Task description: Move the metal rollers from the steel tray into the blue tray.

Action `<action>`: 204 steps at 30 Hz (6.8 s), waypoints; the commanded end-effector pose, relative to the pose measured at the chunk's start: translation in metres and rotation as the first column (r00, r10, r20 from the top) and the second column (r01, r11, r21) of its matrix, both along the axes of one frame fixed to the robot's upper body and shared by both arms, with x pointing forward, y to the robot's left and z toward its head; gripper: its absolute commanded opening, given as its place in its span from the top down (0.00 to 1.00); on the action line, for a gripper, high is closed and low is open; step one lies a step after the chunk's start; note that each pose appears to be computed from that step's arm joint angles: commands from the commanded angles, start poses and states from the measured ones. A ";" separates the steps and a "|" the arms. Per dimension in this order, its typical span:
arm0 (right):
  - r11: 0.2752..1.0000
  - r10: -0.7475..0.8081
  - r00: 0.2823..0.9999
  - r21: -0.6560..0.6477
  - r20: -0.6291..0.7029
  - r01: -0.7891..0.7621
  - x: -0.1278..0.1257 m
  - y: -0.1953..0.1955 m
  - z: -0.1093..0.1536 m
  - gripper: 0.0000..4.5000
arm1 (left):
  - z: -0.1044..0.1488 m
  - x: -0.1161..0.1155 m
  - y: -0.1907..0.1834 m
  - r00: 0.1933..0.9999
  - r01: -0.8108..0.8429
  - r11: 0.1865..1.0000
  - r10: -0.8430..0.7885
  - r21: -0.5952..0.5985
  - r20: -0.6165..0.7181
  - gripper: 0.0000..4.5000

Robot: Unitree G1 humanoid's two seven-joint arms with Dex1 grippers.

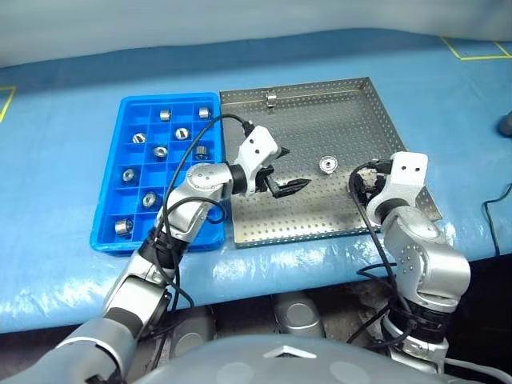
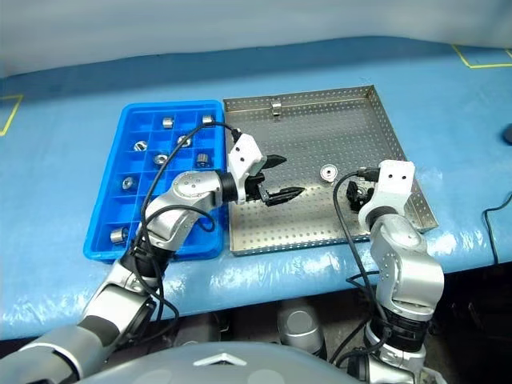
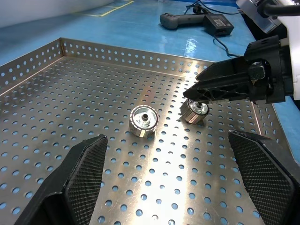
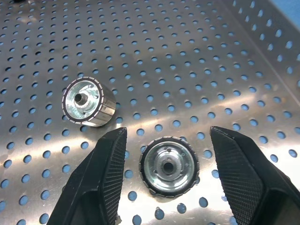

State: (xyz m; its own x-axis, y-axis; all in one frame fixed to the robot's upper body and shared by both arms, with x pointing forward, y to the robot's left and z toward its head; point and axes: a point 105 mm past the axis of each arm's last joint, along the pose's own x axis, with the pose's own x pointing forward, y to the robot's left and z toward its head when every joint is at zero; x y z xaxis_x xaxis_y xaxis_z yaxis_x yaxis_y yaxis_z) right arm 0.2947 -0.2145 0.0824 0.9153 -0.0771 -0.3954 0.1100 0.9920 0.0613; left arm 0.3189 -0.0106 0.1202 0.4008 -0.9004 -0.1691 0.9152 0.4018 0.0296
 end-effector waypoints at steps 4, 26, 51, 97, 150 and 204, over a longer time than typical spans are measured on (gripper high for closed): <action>1.000 -0.027 0.999 -0.007 -0.024 0.027 0.006 -0.008 -0.010 0.34 | 0.017 -0.001 0.002 0.998 -0.015 0.999 0.016 -0.028 0.054 0.00; 0.973 0.231 0.929 -0.075 0.288 -0.219 0.013 0.057 0.074 0.62 | 0.045 0.015 0.064 0.975 -0.191 0.976 0.201 -0.107 0.093 0.00; 0.314 0.937 0.301 -0.049 0.179 -0.948 0.013 0.274 0.061 0.62 | 0.070 -0.011 0.227 0.721 -0.669 0.743 0.633 0.041 0.282 0.00; 0.950 0.287 0.950 -0.163 0.120 -0.267 0.013 0.066 0.039 0.11 | 0.040 0.006 0.133 0.899 -0.421 0.907 0.416 0.014 0.139 0.00; 0.946 0.323 0.940 -0.073 0.113 -0.316 0.088 0.083 0.007 0.58 | 0.036 0.005 0.127 0.903 -0.415 0.910 0.408 0.026 0.135 0.00; 0.977 0.041 0.986 -0.214 0.161 -0.006 0.041 0.044 0.032 0.21 | 0.027 0.009 0.119 0.932 -0.354 0.934 0.349 0.045 0.097 0.00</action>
